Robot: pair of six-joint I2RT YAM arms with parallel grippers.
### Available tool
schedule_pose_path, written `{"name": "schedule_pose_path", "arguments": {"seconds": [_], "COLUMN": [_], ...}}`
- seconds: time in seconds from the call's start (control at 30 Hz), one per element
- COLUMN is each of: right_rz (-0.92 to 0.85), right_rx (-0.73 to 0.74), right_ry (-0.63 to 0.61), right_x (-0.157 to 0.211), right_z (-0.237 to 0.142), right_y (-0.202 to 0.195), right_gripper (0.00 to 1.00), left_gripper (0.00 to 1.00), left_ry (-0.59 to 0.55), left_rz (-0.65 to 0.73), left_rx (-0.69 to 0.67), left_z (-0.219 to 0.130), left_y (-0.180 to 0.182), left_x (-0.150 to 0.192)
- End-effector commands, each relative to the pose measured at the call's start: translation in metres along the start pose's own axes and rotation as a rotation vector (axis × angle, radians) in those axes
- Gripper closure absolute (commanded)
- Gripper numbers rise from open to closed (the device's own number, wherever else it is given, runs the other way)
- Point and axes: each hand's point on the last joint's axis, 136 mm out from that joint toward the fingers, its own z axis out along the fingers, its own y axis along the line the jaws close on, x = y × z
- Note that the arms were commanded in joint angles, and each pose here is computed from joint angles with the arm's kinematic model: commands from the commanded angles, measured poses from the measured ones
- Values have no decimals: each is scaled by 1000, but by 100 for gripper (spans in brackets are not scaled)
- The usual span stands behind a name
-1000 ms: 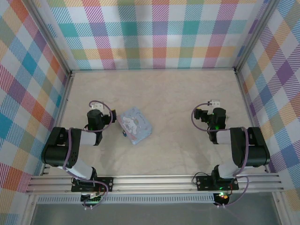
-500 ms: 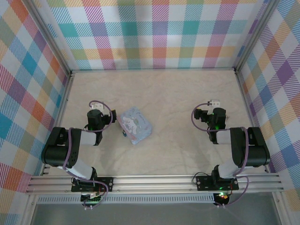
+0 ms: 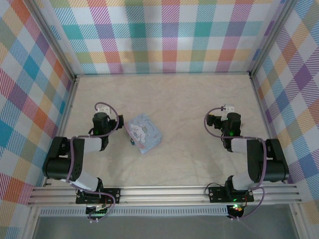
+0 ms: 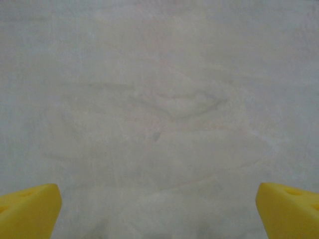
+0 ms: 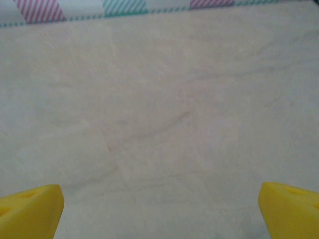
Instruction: Unlock a padlock with a key
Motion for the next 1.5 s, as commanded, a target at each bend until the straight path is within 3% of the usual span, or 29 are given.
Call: {"name": "schedule_pose_path", "arguments": {"seconds": [0.0, 0.17, 0.27, 0.3, 0.37, 0.5, 0.67, 0.87, 1.03, 1.2, 1.47], "right_rz": [-14, 51, 268, 384, 546, 563, 607, 618, 605, 587, 565], "right_rx": [-17, -53, -51, -28, 5, -301, -437, -510, -534, -561, -620], "right_ry": [-32, -63, -2, 54, 136, 227, 347, 522, 640, 697, 807], "right_x": [-31, -72, -88, -84, -73, -75, -53, 1, 42, 64, 83], "right_z": [-13, -39, -59, -67, -77, -88, -111, -138, -154, -158, -152], "right_y": [4, 12, 14, 12, 10, 62, 98, 133, 160, 183, 227], "right_gripper": [0, 0, 0, 0, 0, 3, 2, 3, 6, 7, 16], "left_gripper": [0, 0, 0, 0, 0, 0, 8, 9, 9, 21, 30], "left_ry": [-18, -83, -8, 38, 99, 188, 379, 541, 583, 612, 673], "left_rz": [-16, -124, -334, -423, -514, -591, -611, -621, -550, -499, -428], "left_rx": [-35, -10, 7, -21, 56, 188, 312, 421, 426, 460, 507], "left_z": [-13, -38, -47, -48, -43, -33, -29, -34, -36, -35, -60], "left_y": [8, 8, 11, 18, 12, -11, -44, -85, -101, -117, -146], "left_x": [-30, -84, -104, -102, -100, -86, -55, -15, 4, 9, 27]}}
